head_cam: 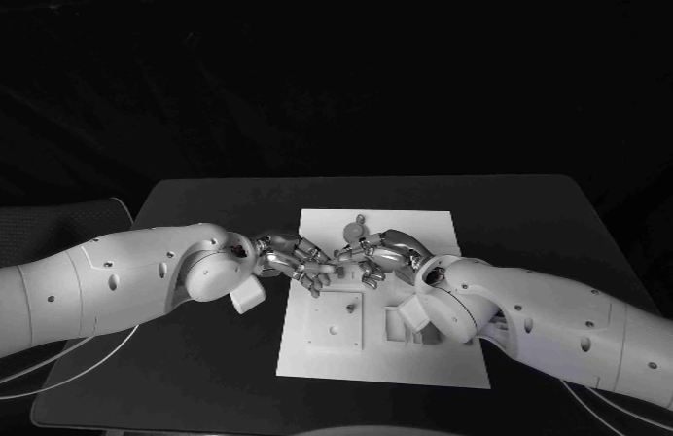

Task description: Assemble the parts on the task board

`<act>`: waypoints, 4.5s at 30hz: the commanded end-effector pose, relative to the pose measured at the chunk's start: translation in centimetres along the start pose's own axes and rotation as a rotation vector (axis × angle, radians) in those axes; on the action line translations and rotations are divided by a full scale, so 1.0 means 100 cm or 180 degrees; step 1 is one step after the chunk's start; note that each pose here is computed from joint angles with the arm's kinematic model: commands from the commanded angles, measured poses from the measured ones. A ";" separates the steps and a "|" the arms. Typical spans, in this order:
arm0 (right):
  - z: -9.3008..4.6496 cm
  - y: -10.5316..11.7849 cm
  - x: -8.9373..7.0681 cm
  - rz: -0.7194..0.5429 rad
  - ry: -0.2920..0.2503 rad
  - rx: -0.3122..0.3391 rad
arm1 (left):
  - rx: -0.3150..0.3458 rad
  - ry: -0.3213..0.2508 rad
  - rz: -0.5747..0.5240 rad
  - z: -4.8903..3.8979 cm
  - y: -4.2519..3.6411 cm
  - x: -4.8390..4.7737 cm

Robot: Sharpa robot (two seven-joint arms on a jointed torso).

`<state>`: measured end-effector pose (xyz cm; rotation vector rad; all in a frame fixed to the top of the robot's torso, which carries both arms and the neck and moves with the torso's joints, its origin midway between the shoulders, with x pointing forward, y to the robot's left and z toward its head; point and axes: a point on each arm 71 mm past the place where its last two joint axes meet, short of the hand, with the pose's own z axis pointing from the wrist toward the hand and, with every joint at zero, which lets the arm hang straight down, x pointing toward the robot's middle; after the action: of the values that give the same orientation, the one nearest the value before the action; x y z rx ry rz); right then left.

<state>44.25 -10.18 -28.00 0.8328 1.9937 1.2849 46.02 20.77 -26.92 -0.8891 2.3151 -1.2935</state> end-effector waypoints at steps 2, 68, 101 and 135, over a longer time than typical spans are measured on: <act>0.002 0.003 0.006 -0.0033 0.0098 -0.0081 | 0.0040 0.0081 0.0011 0.0019 -0.0031 0.0046; 0.001 0.001 0.000 -0.0173 0.0130 -0.0101 | 0.0054 0.0038 -0.0028 0.0030 -0.0037 0.0032; 0.001 0.003 0.001 -0.0090 0.0138 -0.0159 | 0.0049 0.0034 -0.0045 0.0035 -0.0039 0.0039; 0.002 0.001 -0.004 -0.0069 0.0062 -0.0156 | -0.0145 -0.0167 -0.0119 0.0021 0.0014 -0.0031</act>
<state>44.67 -10.45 -28.01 0.7845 1.9815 1.3085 46.30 20.84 -27.10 -0.9584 2.2985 -1.2475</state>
